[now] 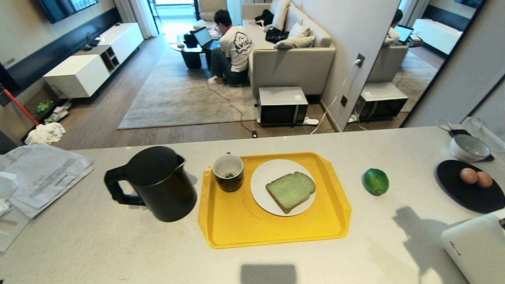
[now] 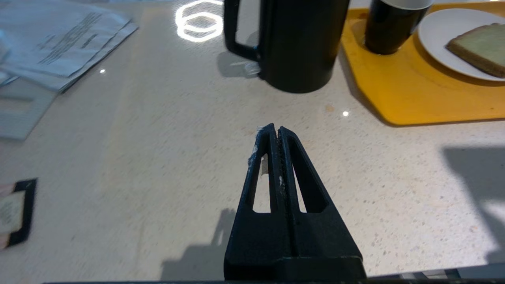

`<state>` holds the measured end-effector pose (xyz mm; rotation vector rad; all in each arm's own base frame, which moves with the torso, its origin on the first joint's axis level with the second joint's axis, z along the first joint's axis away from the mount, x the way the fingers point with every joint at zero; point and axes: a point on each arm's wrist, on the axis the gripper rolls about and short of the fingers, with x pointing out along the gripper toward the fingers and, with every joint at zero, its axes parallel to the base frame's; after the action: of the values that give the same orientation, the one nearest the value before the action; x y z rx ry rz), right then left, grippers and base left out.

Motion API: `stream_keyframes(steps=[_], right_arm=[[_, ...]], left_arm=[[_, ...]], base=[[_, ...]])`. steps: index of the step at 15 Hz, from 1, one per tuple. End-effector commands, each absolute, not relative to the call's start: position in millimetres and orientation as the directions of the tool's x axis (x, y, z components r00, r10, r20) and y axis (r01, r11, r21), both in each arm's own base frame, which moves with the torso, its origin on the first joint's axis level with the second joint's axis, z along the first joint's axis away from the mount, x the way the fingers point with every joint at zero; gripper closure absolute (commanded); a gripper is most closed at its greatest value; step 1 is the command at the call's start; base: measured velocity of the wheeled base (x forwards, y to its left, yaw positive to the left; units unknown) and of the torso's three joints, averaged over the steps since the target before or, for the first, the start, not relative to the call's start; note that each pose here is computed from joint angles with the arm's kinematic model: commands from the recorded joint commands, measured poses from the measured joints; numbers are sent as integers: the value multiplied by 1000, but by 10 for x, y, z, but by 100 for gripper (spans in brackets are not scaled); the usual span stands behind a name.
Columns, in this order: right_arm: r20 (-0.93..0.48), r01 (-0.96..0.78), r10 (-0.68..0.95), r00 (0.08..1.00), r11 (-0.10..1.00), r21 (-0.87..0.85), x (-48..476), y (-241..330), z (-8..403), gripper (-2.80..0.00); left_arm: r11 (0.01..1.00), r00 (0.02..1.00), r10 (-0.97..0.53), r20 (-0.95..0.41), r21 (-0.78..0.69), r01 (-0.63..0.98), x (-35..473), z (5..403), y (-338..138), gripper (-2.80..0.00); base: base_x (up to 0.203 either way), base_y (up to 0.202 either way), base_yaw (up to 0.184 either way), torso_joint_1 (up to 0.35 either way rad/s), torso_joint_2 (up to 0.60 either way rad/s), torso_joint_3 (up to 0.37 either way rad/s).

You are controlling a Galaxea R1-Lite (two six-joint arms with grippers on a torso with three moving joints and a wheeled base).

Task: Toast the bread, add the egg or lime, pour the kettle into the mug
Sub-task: Put the egg in the bowl

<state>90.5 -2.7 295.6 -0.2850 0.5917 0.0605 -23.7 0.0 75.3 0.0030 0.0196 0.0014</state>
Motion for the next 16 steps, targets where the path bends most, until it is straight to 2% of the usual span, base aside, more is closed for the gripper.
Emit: stream_keyframes(steps=[1, 8, 12, 16], right_arm=[[-567, -146, -22, 823, 957, -250, 919, -26, 2944, 0], [-595, -186, 5, 804, 952, -243, 984, -5, 2876, 0], [-616, -270, 47, 787, 923, -274, 1054, 10, 2845, 0], [-621, -274, 47, 782, 921, -276, 1045, 8, 2822, 0]], left_arm=[[1000, 1000, 2, -21, 3, -1, -236, 752, 0, 0], [1000, 1000, 1, -21, 3, -1, -236, 752, 0, 0], [1000, 1000, 2, -21, 3, -1, -236, 752, 0, 0], [1000, 1000, 2, -21, 3, -1, -236, 752, 0, 0]], base=[[0, -10, 158, -1, 2, 2], [1, -11, 117, -1, 1, 2], [0, 0, 0, 0, 0, 0], [0, 0, 0, 0, 0, 0]])
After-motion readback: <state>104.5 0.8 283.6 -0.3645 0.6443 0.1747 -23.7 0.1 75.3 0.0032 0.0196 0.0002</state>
